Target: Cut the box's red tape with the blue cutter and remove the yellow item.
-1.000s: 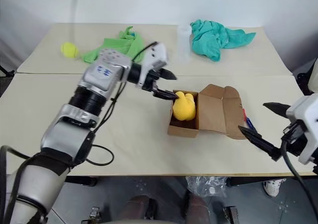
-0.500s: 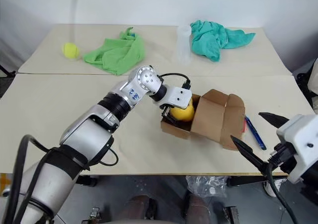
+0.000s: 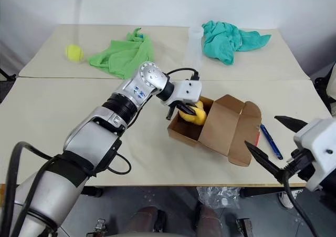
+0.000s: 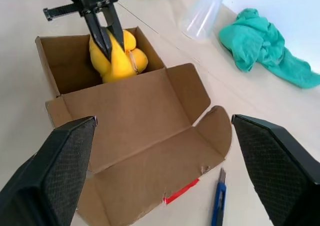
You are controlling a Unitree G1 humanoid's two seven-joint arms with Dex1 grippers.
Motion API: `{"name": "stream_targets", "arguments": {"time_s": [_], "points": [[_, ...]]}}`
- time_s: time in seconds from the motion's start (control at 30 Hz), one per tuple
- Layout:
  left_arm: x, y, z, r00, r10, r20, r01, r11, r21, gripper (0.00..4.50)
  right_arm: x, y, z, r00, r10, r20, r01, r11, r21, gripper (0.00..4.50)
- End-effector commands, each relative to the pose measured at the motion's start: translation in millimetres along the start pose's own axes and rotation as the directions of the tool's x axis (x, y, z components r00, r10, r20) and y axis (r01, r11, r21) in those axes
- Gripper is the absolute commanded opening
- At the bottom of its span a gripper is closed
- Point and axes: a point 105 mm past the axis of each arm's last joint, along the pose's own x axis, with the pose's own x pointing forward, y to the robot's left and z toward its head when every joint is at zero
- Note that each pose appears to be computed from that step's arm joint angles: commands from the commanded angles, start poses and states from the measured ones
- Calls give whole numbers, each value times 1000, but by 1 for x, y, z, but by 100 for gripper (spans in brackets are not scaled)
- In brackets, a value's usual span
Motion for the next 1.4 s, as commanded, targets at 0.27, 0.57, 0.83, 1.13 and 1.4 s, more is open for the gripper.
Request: {"name": "stream_targets", "arguments": {"time_s": [0.27,0.57,0.83,1.13,1.4], "points": [[-30,9,36,963,60,262,12,964,-264,0,7,-25,8,997,72,21,-71,996,-45,450],[-10,-11,6,991,-6,134,66,892,-448,0,12,-36,9,994,108,9,-107,993,-58,450],[-37,12,35,955,137,262,11,869,-494,0,12,-37,10,994,111,14,-110,992,-57,450],[-61,-2,58,950,50,309,178,726,-664,0,18,-45,8,992,118,33,-117,992,-40,450],[-133,48,21,766,596,241,-395,732,-555,0,16,-39,7,987,151,63,-150,988,-24,450]]}}
